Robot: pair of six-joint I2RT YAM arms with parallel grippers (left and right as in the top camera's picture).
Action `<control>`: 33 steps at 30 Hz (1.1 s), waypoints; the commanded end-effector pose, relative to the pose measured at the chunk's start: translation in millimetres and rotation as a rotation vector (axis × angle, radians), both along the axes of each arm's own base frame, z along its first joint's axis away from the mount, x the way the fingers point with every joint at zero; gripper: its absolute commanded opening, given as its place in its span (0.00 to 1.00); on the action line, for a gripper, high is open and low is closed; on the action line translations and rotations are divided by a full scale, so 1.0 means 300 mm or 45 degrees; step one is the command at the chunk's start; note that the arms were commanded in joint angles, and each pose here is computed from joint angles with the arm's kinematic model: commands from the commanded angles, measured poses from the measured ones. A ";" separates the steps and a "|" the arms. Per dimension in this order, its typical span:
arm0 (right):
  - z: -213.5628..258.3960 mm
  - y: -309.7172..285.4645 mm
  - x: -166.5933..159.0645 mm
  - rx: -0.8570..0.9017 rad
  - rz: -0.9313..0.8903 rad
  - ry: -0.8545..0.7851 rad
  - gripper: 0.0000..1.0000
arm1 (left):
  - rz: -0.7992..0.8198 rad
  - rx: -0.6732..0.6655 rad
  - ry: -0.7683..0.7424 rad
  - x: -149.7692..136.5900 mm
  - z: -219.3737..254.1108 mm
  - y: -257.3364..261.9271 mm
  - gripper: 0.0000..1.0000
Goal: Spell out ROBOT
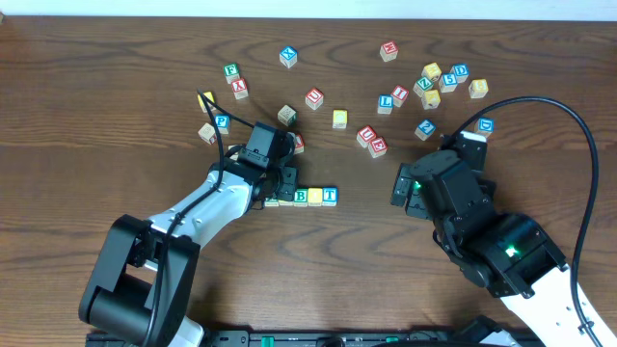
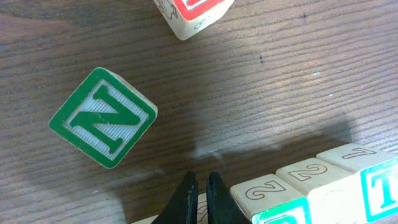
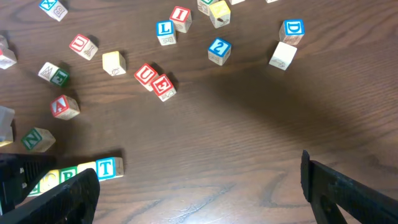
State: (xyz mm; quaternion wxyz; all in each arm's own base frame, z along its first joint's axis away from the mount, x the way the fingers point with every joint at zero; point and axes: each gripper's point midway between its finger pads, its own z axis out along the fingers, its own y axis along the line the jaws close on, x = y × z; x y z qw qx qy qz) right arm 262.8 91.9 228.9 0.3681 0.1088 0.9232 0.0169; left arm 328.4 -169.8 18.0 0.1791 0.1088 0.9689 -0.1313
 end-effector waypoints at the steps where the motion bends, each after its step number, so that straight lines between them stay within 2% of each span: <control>1: 0.004 -0.018 0.002 -0.027 -0.012 -0.010 0.99 | -0.026 -0.009 -0.034 0.030 0.030 -0.016 0.07; 23: 0.004 -0.018 0.002 -0.027 -0.012 -0.010 0.99 | -0.026 -0.002 -0.018 0.020 0.025 -0.012 0.07; 33: 0.004 -0.018 0.002 -0.027 -0.012 -0.010 0.99 | -0.024 -0.016 -0.065 0.049 0.042 -0.021 0.07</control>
